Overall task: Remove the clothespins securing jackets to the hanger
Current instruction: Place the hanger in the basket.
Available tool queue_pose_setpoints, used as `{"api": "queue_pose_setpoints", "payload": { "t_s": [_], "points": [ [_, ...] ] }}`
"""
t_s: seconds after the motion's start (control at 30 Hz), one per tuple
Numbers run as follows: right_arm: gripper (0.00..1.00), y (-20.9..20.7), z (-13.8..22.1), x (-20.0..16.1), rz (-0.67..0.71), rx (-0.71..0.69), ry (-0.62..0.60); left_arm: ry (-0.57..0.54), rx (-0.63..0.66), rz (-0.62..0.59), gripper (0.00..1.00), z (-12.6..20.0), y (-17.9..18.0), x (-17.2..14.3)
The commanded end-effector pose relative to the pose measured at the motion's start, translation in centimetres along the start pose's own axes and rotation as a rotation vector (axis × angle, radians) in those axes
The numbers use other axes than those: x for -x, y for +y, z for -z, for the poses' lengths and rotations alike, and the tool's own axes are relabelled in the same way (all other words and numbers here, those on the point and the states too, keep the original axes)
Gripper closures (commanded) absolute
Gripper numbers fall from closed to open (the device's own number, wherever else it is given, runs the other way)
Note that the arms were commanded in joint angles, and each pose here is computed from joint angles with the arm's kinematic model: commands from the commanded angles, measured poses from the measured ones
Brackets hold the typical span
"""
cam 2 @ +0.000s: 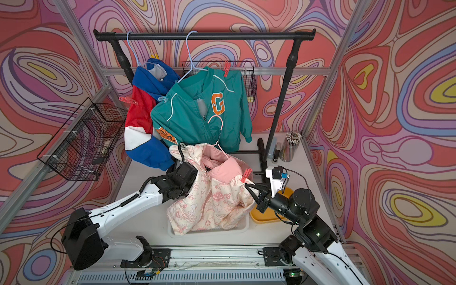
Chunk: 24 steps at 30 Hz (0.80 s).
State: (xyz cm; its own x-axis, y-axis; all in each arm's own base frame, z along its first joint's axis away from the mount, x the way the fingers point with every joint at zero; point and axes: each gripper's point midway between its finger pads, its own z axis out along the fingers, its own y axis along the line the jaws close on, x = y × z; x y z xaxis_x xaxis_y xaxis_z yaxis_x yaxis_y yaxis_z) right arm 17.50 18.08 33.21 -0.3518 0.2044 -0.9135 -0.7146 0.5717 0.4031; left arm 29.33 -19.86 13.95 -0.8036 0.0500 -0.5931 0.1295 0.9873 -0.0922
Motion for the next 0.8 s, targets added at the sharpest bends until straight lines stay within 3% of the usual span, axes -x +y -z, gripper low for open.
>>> {"api": "queue_pose_setpoints", "payload": {
  "t_s": [0.0, 0.37, 0.6, 0.77],
  "points": [
    [1.0, -1.2, -1.0, -1.7, -0.028, -0.032, 0.057, 0.037, -0.016, -0.015, 0.0, -1.7, -1.5, -1.6],
    [1.0, -2.0, -1.4, -3.8, -0.046, -0.027, 0.09, 0.092, 0.042, 0.05, 0.0, -3.1, 0.9, -5.8],
    [1.0, -1.9, -1.1, -2.8, -0.002, -0.053, 0.08, 0.089, -0.02, 0.024, 0.0, -5.1, -1.9, -7.0],
    [1.0, -1.7, -0.3, -1.4, 0.013, -0.078, 0.05, 0.058, -0.075, -0.018, 0.0, -4.6, -4.7, -6.5]
  ]
}}
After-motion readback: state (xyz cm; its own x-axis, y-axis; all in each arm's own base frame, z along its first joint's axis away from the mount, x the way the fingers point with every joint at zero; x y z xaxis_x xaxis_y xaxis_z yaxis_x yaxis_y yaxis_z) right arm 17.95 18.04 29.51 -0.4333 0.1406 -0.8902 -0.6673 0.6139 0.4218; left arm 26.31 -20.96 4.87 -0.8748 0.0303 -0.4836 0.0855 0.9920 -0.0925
